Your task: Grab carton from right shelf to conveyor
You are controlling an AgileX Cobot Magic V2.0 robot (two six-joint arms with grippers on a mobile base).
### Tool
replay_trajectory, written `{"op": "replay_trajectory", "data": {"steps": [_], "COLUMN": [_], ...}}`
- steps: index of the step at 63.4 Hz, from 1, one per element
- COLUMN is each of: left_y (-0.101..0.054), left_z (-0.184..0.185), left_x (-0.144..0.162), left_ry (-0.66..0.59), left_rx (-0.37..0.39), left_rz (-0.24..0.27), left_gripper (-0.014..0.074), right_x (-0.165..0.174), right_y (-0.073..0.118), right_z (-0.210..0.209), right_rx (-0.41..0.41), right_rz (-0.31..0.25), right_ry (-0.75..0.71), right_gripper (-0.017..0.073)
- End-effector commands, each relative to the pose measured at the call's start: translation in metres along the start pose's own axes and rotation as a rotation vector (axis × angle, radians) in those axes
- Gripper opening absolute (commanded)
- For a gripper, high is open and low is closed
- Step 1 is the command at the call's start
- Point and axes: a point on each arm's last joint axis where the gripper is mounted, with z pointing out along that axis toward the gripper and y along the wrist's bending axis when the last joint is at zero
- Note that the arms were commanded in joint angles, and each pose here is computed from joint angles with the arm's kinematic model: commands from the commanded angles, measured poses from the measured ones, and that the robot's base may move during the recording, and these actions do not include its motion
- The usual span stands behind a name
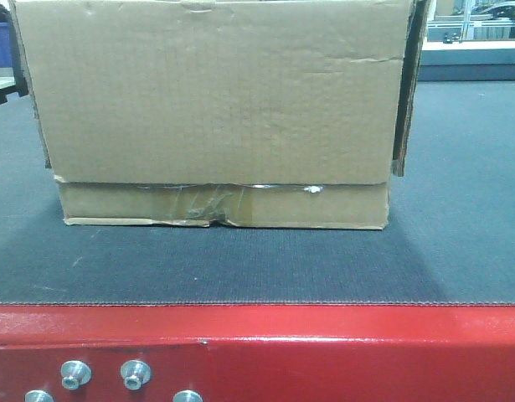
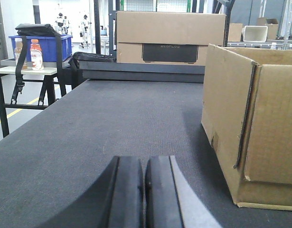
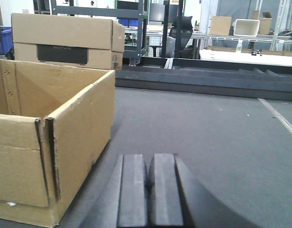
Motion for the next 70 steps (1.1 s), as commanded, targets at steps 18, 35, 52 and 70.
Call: {"op": "replay_trajectory", "data": {"steps": [18, 35, 52, 70], "left_y": [0.0, 0.0, 0.0, 0.0], "left_z": [-0.001, -0.001, -0.001, -0.001], "left_x": [-0.003, -0.003, -0.003, -0.003], "left_ry": [-0.026, -0.026, -0.026, -0.026], "left_rx": [-0.002, -0.002, -0.002, -0.002], "left_rz": [-0.002, -0.002, -0.002, -0.002], "left_gripper": [0.0014, 0.0014, 0.0014, 0.0014], "right_x": [0.071, 0.096, 0.096, 0.096], "right_y": [-0.005, -0.007, -0.007, -0.007], "right_z": [0.015, 0.021, 0.021, 0.021], "right_rx": [0.164, 0.19, 0.189, 0.189], "right_rz": [0.049, 0.03, 0.03, 0.03], "right_ry": [0.018, -0.013, -0.011, -0.011], "right_gripper": [-0.0069, -0.0069, -0.0069, -0.0069]}}
